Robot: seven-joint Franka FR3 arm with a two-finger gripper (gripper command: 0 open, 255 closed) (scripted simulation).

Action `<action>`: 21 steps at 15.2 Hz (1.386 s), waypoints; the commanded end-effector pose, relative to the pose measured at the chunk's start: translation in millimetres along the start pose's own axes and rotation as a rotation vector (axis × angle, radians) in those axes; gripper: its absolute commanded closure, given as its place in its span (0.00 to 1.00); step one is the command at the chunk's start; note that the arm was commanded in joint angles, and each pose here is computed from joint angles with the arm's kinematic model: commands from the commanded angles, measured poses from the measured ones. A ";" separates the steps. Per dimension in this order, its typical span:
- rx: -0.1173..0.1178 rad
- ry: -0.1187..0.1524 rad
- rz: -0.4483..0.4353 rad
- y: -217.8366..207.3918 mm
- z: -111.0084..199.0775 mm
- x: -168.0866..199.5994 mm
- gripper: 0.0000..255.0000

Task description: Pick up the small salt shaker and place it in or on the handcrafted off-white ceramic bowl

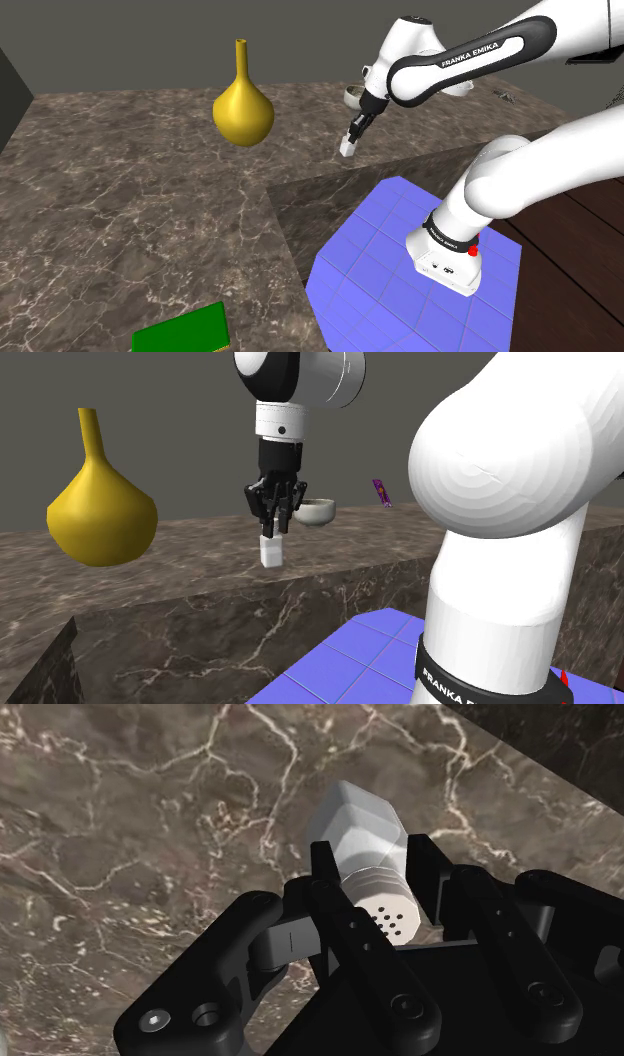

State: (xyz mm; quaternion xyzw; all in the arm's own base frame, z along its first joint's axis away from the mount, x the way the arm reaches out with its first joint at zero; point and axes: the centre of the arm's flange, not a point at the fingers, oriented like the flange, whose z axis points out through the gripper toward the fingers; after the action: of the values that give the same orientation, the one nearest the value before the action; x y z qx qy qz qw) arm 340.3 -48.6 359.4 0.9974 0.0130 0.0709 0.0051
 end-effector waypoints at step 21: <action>0.000 0.000 0.000 0.8 -72.9 10.3 1.00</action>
State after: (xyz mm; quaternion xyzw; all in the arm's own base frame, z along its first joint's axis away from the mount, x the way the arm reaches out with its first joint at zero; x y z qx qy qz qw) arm 339.8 -48.8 427.1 0.9974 0.0129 0.0709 0.0050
